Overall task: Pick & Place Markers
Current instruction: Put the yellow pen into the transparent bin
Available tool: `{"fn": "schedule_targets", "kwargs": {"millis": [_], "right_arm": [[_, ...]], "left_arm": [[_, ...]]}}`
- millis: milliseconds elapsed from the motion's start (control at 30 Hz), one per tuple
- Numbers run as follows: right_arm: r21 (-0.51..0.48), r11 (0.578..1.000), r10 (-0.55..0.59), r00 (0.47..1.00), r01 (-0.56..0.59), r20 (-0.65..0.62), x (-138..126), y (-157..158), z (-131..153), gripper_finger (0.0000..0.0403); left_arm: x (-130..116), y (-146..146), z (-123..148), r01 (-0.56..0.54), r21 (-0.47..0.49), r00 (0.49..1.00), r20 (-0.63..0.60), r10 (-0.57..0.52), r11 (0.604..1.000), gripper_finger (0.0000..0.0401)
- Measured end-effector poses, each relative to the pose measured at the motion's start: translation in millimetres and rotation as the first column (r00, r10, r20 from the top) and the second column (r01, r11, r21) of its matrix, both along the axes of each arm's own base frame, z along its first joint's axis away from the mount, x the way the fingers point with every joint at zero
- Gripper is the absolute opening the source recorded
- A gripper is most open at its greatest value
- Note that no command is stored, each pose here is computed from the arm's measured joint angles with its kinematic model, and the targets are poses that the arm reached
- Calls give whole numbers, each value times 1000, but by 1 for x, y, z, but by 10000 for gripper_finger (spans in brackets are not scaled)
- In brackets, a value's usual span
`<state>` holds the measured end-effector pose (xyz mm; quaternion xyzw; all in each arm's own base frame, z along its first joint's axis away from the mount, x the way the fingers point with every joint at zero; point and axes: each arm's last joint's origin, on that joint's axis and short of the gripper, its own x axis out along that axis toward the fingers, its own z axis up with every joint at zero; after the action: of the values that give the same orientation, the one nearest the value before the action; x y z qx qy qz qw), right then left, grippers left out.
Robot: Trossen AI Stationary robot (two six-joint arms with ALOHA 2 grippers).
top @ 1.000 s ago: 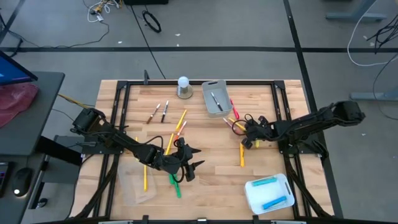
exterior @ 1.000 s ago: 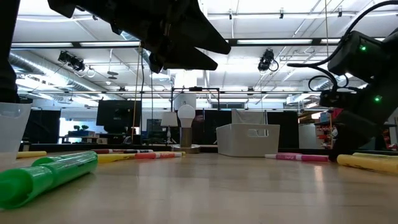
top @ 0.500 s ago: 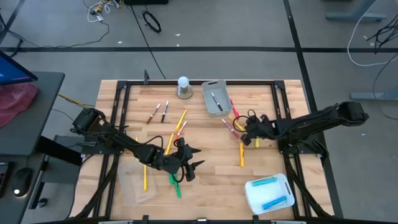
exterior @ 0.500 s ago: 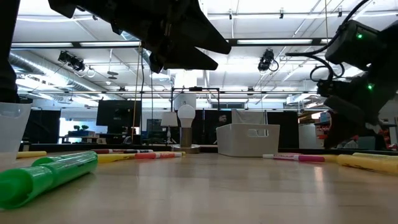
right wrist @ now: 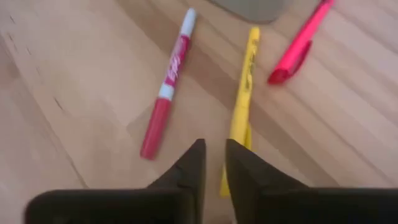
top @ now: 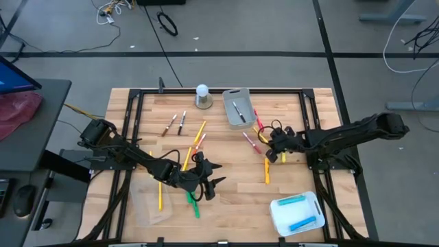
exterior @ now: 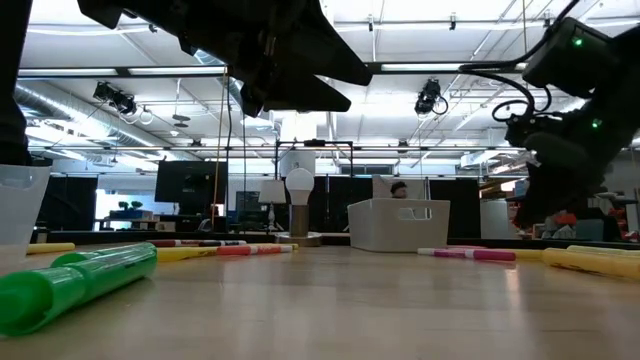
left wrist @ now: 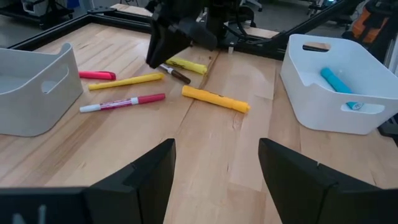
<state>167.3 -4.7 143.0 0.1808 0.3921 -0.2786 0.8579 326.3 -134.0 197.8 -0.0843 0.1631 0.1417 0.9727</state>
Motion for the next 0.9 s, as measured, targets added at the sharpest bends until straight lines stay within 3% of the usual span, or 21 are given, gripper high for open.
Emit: {"fn": "schedule_targets", "kwargs": {"millis": [200,300,433,900], "right_arm": [[-90,995,-30,990,43,138,-6,-3,-20,151],[-113,992,-26,980,49,197,-11,-4,-28,166],[-119,992,-17,971,47,238,-17,-4,-36,162],[-105,993,-47,993,58,110,-13,-13,-60,115]], "left_arm": [[0,0,0,0,0,1000,0,0,1000,236],[0,0,0,0,0,1000,0,0,1000,236],[0,0,0,0,0,1000,0,0,1000,236],[1,2,0,-6,1,1000,-1,6,1000,236]]}}
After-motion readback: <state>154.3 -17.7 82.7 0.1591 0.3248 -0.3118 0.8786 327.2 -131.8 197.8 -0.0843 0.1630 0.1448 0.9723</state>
